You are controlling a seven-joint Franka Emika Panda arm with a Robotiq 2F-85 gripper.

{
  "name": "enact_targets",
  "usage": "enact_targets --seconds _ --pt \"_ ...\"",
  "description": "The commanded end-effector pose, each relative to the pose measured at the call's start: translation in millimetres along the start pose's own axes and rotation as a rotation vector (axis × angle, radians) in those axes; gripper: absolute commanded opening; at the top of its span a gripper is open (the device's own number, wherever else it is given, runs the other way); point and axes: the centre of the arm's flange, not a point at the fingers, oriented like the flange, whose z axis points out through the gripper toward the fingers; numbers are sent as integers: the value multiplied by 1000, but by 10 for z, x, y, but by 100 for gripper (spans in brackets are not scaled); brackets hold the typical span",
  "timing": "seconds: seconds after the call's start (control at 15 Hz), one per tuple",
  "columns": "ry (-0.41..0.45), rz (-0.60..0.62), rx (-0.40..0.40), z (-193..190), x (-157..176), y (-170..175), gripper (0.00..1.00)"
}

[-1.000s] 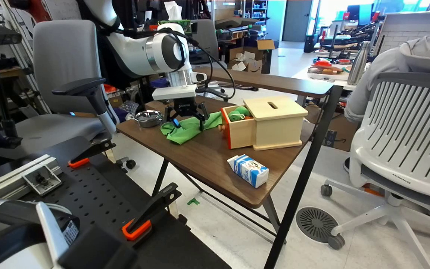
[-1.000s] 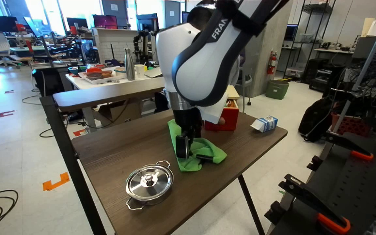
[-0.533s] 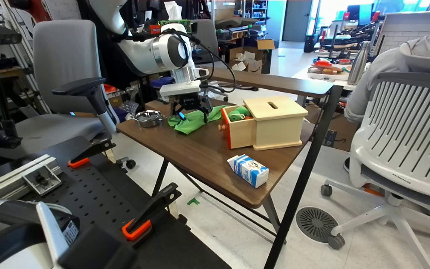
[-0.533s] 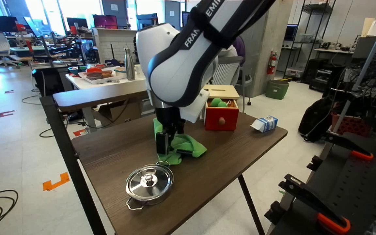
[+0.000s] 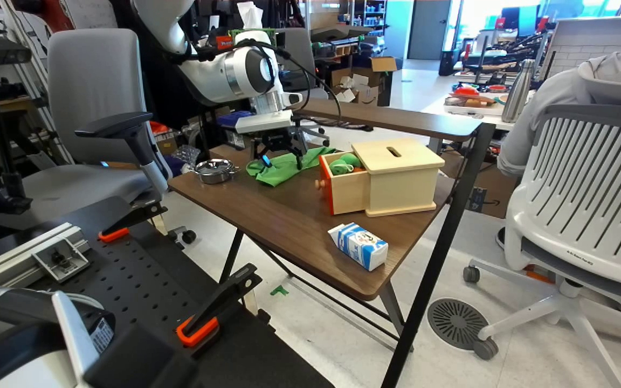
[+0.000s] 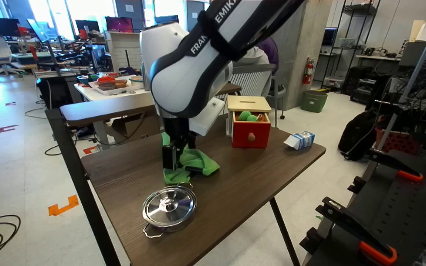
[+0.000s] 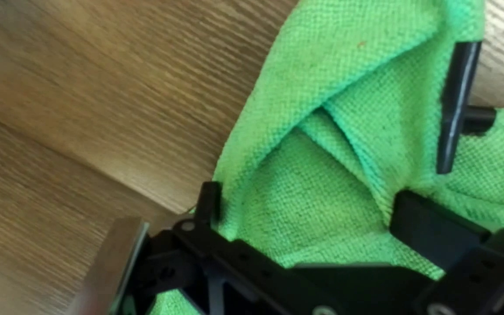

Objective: Slide the cloth up on the table

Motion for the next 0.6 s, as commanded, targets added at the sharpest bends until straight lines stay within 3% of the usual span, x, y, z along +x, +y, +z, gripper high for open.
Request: enact_targets --seconds 0.0,0.27,0.4,0.47,0.53 --pt "29 -16 -1 -184 78 35 100" --pt "67 -28 5 -619 -190 71 100" --pt "56 -56 30 -801 -489 194 100" --pt "56 -25 -2 -508 -7 115 100" --pt "53 -34 2 -585 -72 160 100"
